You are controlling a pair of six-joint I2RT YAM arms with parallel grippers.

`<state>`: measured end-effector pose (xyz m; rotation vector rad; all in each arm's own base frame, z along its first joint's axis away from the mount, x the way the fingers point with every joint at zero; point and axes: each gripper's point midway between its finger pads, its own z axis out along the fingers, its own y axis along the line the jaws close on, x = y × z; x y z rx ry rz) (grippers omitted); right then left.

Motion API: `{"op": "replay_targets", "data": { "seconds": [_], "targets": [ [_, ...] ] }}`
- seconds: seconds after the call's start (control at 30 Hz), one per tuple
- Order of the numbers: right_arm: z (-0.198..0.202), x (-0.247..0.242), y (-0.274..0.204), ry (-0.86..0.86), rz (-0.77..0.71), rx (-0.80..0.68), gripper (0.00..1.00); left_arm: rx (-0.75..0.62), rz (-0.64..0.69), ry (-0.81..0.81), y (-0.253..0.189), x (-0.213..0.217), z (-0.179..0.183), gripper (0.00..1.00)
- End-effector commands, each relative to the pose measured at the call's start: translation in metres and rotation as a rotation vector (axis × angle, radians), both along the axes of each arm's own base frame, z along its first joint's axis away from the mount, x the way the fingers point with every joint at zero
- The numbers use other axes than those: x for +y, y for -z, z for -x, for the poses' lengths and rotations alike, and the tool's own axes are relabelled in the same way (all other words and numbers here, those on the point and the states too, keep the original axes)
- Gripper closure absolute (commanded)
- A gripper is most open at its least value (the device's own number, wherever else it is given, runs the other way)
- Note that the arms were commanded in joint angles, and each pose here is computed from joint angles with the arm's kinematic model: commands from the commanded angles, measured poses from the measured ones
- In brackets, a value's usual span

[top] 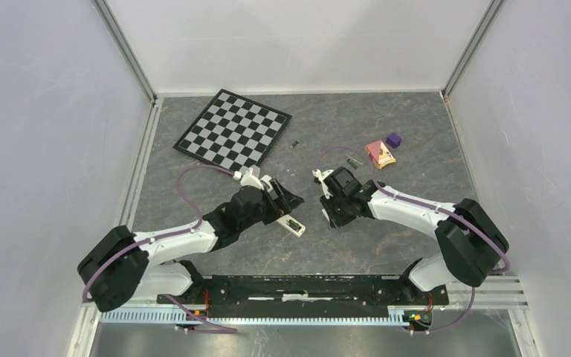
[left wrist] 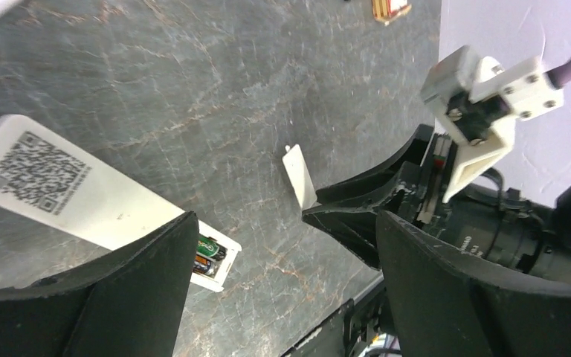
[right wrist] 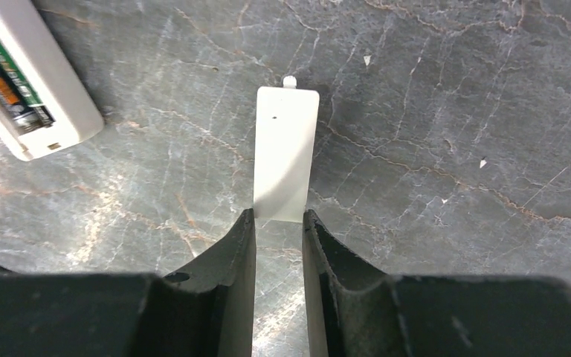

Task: Load the batteries into the remote control

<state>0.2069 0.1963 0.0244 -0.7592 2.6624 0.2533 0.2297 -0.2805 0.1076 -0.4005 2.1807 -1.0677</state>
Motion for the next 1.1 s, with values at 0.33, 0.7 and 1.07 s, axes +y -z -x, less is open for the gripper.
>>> {"op": "replay_targets", "data": {
  "seconds": [0.33, 0.7, 1.07],
  "targets": [
    [0.001, 0.012, -0.026, -0.020, -0.105, -0.041, 0.69, -0.011, 0.054, 0.170, -0.004, -0.047, -0.003, 0.16],
    [-0.052, 0.064, -0.043, 0.042, -0.172, -0.185, 0.50, -0.043, -0.109, -0.143, 0.002, 0.031, -0.026, 0.24],
    [-0.077, 0.135, -0.038, 0.088, -0.148, -0.236, 0.35, -0.054, -0.132, -0.310, -0.001, 0.089, -0.025, 0.21]
  ]
}}
